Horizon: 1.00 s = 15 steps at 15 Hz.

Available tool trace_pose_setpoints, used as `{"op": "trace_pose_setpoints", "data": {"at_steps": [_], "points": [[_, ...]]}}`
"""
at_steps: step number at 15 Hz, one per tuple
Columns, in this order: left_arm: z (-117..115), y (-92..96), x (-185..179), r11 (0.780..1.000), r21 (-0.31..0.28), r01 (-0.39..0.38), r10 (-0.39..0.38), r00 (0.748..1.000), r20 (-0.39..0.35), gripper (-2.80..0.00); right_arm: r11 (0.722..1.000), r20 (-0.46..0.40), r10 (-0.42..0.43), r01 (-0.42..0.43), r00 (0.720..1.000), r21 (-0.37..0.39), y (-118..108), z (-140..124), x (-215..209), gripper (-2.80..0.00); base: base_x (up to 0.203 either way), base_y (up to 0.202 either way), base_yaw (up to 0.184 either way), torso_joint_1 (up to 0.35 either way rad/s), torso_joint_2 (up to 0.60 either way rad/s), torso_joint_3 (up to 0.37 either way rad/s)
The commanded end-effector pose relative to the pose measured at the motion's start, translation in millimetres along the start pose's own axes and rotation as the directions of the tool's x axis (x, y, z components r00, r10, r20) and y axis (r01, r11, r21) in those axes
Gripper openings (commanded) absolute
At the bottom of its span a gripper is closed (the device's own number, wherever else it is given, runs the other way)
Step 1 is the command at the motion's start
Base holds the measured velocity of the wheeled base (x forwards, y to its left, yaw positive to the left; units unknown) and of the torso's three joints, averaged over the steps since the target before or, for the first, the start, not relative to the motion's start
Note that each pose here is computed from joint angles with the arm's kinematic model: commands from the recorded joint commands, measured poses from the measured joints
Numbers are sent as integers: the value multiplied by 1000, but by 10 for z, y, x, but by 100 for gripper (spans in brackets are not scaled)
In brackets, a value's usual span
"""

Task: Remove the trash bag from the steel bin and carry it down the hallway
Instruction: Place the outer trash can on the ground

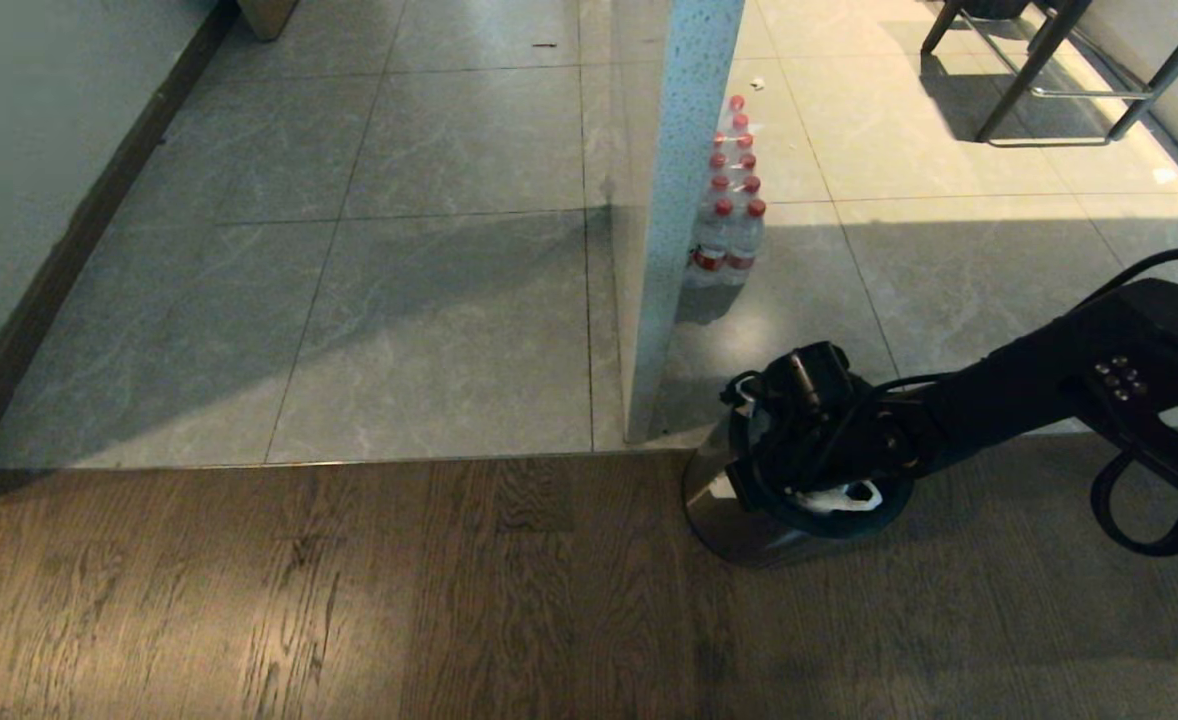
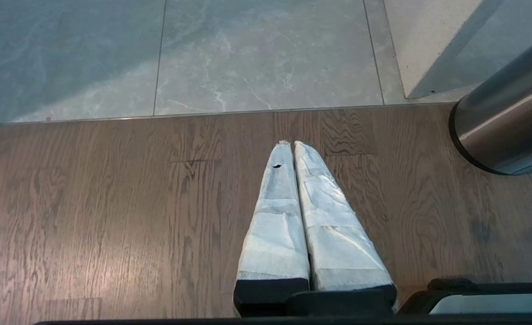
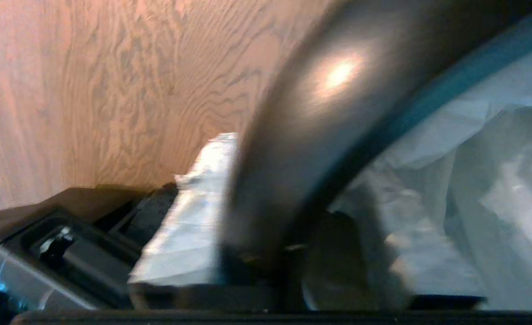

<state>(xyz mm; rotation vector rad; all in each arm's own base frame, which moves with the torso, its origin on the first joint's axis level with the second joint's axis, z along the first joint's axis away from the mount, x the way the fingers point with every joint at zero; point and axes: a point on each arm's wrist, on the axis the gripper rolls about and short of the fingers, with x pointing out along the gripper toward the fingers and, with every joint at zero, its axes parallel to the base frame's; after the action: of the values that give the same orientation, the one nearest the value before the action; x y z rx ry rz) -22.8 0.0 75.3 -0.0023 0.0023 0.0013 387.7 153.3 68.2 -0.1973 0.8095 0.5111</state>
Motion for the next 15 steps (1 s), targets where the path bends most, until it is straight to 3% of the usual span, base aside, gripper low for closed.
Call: {"op": "trace_pose_setpoints", "data": {"at_steps": [1,10,15], "points": [[0,0,-1,1000,-1,0,0,1000,2,-280,1000,24,-5,4,1000,2,3,57,-108,-280,0,0,0,0,0,0],[-4,0,0,1000,-1,0,0,1000,1,-280,992,121,-13,28,993,-125,78,155,-778,-280,0,0,0,0,0,0],[-1,0,-1,1000,-1,0,0,1000,2,-280,991,151,-15,35,988,-132,138,209,-1287,-280,0,0,0,0,0,0]]}}
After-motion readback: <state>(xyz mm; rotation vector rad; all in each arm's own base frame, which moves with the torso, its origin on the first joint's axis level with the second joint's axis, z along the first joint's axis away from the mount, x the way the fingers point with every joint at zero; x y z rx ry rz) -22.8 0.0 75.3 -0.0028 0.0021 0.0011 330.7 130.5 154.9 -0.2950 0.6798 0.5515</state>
